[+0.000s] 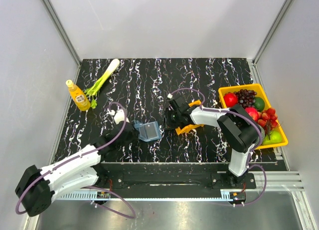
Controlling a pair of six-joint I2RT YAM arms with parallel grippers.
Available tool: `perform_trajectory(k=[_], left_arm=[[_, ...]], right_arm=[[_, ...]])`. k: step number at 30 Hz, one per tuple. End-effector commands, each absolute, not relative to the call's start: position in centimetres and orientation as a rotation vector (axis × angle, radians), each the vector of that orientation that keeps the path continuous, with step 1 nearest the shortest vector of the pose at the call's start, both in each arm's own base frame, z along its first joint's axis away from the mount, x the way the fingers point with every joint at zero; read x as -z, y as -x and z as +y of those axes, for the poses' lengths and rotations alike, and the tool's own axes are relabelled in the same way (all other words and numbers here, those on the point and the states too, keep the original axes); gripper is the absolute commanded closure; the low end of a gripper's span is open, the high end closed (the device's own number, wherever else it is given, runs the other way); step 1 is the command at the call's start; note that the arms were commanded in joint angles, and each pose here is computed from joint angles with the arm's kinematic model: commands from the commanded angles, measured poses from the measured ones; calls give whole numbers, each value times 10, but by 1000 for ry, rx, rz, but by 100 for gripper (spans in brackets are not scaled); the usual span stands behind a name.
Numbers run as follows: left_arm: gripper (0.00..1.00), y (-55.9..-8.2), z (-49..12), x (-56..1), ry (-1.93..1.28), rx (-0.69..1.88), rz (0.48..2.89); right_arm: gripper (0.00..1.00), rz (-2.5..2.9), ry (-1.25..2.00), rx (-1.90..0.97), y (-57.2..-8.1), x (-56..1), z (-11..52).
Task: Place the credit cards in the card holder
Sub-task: Close the card holder at the center of the board.
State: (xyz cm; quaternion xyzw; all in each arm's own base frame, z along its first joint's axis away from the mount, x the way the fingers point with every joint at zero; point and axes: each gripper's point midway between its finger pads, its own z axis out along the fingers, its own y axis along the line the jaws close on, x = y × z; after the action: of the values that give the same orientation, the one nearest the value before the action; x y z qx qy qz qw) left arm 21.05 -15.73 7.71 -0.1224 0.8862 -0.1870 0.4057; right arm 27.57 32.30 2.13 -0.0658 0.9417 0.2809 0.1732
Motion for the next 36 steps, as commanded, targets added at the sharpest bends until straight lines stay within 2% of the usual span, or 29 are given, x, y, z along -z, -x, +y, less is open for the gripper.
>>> perform_trajectory(k=[1,6,7,10,12,15,18,22,29,36], left_arm=[[80,-227,-202,-108,108,624,2198],[65,-228,-232,-108,-9,709,2251],[55,-228,-237,-109,-31,731,2252],[45,-228,-243,-113,-57,768,2233],[34,-230,-244,-114,-64,770,2217],[32,-236,-246,-110,-88,735,2232],[33,-240,-250,-102,-92,709,2270],[37,-243,-252,-91,-53,697,2301],[38,-248,-255,-77,4,711,2310],[33,-245,-276,-91,-73,876,2257]], right_arm=[[69,2670,187,-870,-272,-20,332],[68,2646,156,-850,-276,-26,329],[68,2639,141,-833,-278,-26,326],[64,2614,128,-791,-283,-31,321],[64,2619,133,-787,-284,-30,320],[64,2646,143,-813,-281,-24,325],[58,2675,128,-837,-279,-18,327],[58,2676,97,-906,-278,-19,330],[58,2664,52,-1086,-274,-22,345],[59,2632,-33,-1023,-282,-23,334]])
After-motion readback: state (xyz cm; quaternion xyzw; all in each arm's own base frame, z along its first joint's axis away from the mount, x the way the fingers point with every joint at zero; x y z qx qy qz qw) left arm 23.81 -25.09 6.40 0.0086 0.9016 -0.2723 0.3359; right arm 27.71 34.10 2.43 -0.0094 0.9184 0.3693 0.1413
